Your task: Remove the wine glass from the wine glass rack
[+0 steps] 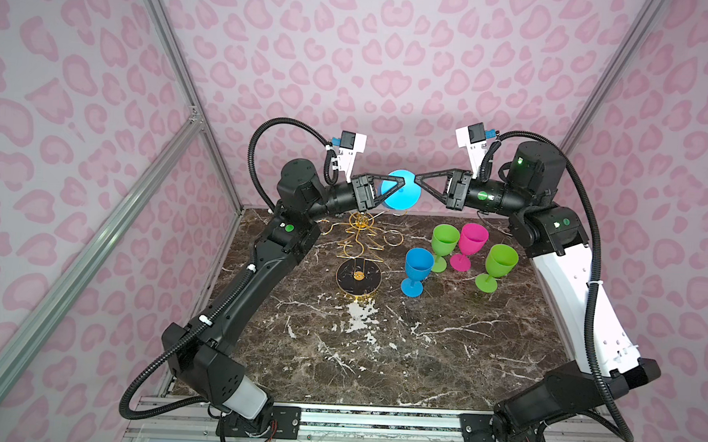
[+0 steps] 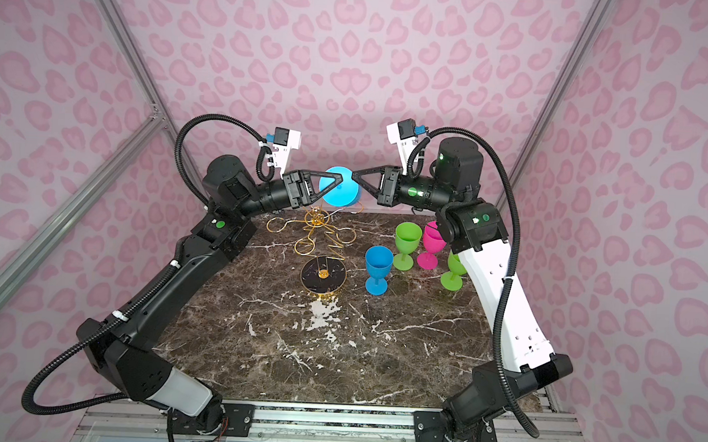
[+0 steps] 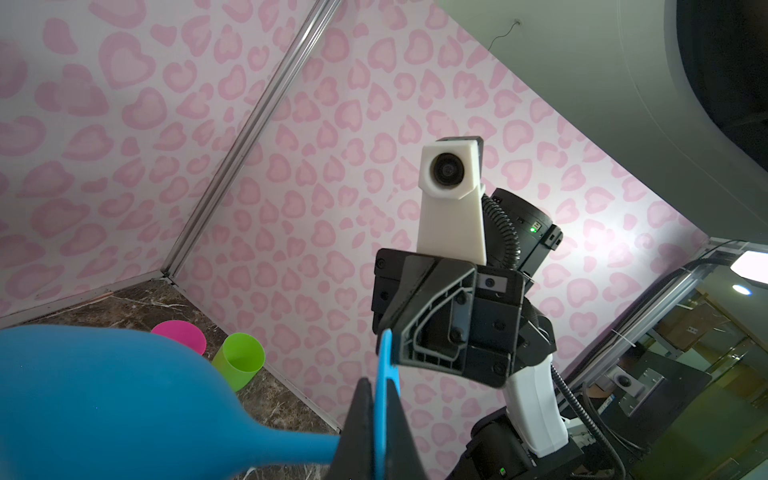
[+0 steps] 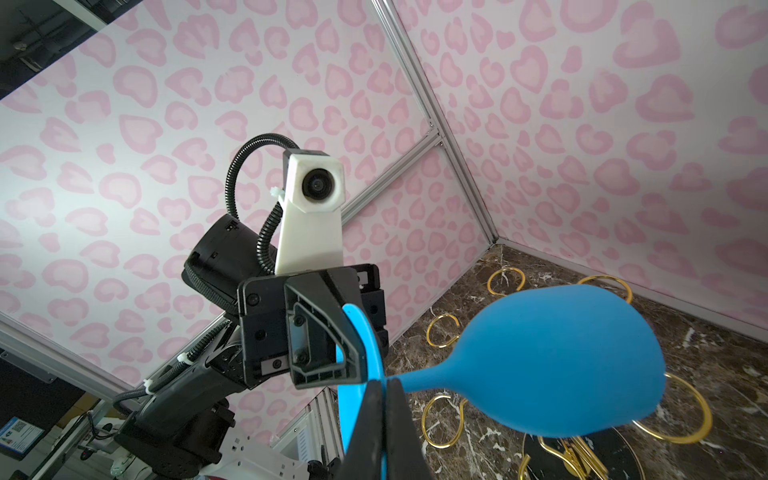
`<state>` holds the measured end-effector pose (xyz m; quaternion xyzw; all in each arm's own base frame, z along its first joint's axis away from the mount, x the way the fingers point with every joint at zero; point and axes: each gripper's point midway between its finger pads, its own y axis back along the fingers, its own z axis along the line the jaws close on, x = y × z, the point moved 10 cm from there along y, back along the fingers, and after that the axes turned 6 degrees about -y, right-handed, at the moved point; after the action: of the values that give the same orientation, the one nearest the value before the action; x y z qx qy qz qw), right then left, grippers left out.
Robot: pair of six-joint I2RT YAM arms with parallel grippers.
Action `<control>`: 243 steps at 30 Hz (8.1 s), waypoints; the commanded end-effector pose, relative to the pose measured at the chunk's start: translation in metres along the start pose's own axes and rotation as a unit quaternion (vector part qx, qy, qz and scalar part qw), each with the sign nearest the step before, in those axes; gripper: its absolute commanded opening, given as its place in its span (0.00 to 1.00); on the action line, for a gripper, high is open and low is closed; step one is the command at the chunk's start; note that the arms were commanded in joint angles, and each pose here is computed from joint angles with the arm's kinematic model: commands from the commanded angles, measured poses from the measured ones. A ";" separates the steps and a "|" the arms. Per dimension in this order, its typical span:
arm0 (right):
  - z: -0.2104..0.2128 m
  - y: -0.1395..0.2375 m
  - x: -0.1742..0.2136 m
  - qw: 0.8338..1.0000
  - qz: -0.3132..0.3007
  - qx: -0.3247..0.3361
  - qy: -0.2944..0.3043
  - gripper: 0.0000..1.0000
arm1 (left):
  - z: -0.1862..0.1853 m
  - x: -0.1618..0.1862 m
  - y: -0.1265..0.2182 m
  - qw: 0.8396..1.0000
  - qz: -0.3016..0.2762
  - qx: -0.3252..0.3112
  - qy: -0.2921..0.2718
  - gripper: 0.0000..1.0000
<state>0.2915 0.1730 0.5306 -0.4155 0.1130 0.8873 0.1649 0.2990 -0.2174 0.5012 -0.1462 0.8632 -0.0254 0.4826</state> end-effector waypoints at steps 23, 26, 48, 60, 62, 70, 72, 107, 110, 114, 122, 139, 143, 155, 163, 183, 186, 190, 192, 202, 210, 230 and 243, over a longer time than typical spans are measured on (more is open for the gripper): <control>0.006 0.026 0.104 0.895 -0.158 0.171 0.382 0.98 | -0.028 -0.031 0.024 0.994 -0.073 0.040 0.072 0.04; 0.002 0.017 0.105 0.877 -0.187 0.180 0.404 0.98 | -0.029 -0.031 0.025 0.993 -0.072 0.042 0.084 0.04; -0.022 -0.044 0.092 0.868 -0.250 0.134 0.407 0.98 | -0.025 -0.026 0.030 0.988 -0.080 0.048 0.126 0.04; -0.034 -0.071 0.086 0.877 -0.235 0.133 0.398 0.98 | -0.026 -0.024 0.033 0.986 -0.081 0.052 0.135 0.04; -0.034 -0.073 0.085 0.878 -0.230 0.131 0.398 0.97 | -0.027 -0.024 0.033 0.986 -0.080 0.052 0.136 0.04; -0.036 -0.075 0.085 0.882 -0.226 0.131 0.392 0.87 | -0.030 -0.026 0.035 0.985 -0.084 0.055 0.137 0.04; -0.037 -0.076 0.085 0.883 -0.224 0.134 0.390 0.86 | -0.030 -0.026 0.035 0.985 -0.085 0.059 0.140 0.04; -0.008 0.011 0.075 0.942 -0.067 0.228 0.237 0.57 | -0.033 -0.017 0.048 0.989 -0.061 -0.034 -0.131 0.60; -0.005 0.018 0.084 0.949 -0.022 0.235 0.208 0.55 | -0.023 -0.005 0.054 0.972 -0.065 -0.080 -0.213 0.62; -0.004 0.023 0.095 0.959 0.015 0.220 0.179 0.52 | -0.020 0.008 0.063 0.932 -0.071 -0.128 -0.332 0.57; -0.007 0.018 0.110 0.964 0.058 0.211 0.153 0.50 | -0.020 0.044 0.067 0.829 -0.003 -0.089 -0.553 0.58; -0.011 -0.015 0.138 0.975 0.105 0.161 0.111 0.42 | -0.015 0.058 0.066 0.761 0.021 -0.082 -0.643 0.56; -0.012 -0.021 0.141 0.977 0.115 0.151 0.100 0.41 | -0.015 0.062 0.066 0.752 0.026 -0.079 -0.654 0.51; -0.015 -0.033 0.148 0.979 0.131 0.136 0.078 0.39 | -0.013 0.064 0.067 0.739 0.031 -0.090 -0.667 0.26; -0.014 -0.038 0.148 0.980 0.136 0.123 0.071 0.39 | -0.013 0.063 0.067 0.736 0.033 -0.098 -0.669 0.12; 0.007 0.014 0.132 0.994 0.020 0.067 0.086 0.98 | -0.006 0.049 0.084 0.791 0.013 -0.235 -0.564 0.03; 0.013 0.040 0.126 0.993 -0.022 0.067 0.098 0.98 | -0.001 0.049 0.093 0.814 0.002 -0.254 -0.523 0.03; 0.022 0.074 0.123 0.986 -0.068 0.092 0.119 0.93 | -0.001 0.050 0.102 0.844 -0.020 -0.270 -0.463 0.03; 0.023 0.085 0.125 0.982 -0.086 0.107 0.127 0.88 | -0.002 0.051 0.104 0.857 -0.029 -0.266 -0.441 0.03; 0.003 0.078 0.137 0.982 -0.122 0.110 0.097 0.58 | -0.005 0.053 0.105 0.896 -0.054 -0.244 -0.367 0.03; -0.006 0.054 0.134 0.988 -0.114 0.080 0.068 0.50 | -0.003 0.058 0.109 0.896 -0.057 -0.253 -0.360 0.03; -0.010 0.000 0.130 0.992 -0.088 0.067 0.069 0.06 | -0.009 0.058 0.112 0.899 -0.067 -0.245 -0.356 0.03; -0.008 0.039 0.117 0.984 -0.107 0.129 0.064 0.00 | -0.006 0.066 0.127 0.886 -0.096 -0.311 -0.330 0.60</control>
<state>0.2130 0.1705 0.4344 -0.4627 0.1735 0.8215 0.2846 0.2355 -0.1216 0.4201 -0.3331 0.6163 0.2438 0.6707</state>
